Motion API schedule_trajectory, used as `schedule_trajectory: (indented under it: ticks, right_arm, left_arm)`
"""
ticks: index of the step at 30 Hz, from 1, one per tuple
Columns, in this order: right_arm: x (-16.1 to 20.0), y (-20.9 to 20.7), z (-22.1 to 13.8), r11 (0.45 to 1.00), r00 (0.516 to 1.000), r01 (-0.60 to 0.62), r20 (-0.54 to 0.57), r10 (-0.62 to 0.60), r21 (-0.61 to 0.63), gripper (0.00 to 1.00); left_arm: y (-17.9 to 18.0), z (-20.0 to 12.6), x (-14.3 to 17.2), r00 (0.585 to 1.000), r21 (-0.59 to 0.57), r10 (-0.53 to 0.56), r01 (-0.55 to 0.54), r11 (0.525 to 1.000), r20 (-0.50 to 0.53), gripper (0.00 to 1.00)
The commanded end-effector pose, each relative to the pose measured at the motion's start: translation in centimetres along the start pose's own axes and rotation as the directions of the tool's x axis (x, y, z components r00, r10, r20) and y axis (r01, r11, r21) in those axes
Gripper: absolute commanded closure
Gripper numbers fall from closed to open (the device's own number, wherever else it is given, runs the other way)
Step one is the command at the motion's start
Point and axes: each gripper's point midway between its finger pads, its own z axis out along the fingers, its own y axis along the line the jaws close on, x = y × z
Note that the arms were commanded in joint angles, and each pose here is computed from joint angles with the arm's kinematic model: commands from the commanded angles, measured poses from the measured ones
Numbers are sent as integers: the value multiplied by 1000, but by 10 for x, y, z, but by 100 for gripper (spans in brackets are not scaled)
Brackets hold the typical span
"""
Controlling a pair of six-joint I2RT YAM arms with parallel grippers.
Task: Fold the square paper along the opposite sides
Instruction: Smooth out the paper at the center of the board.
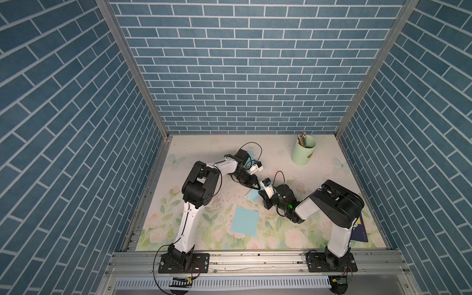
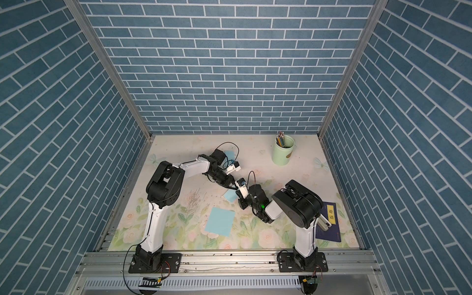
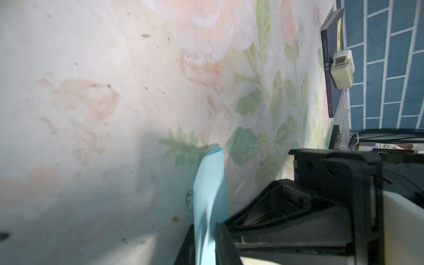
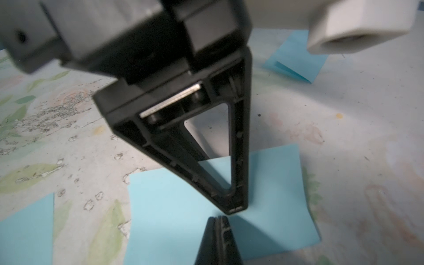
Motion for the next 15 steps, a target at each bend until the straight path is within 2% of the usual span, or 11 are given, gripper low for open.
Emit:
schedule_trajectory:
  ticks: [1,4,9,15]
  right_arm:
    - [14,1,2,1000,999,-1,-47,1,3,100]
    - [13,1,2,1000,999,3,-46,-3,1,100]
    - [7,4,3,999,999,38,-26,-38,-10,100]
    - [10,6,9,995,994,97,-39,-97,-22,100]
  left_arm:
    - [15,5,10,999,-63,-14,12,998,-39,78]
    - [18,6,11,999,-74,-20,17,997,-41,100]
    - [33,9,12,998,-136,-47,40,990,-45,100]
    - [41,8,10,998,-154,-56,51,987,-26,100]
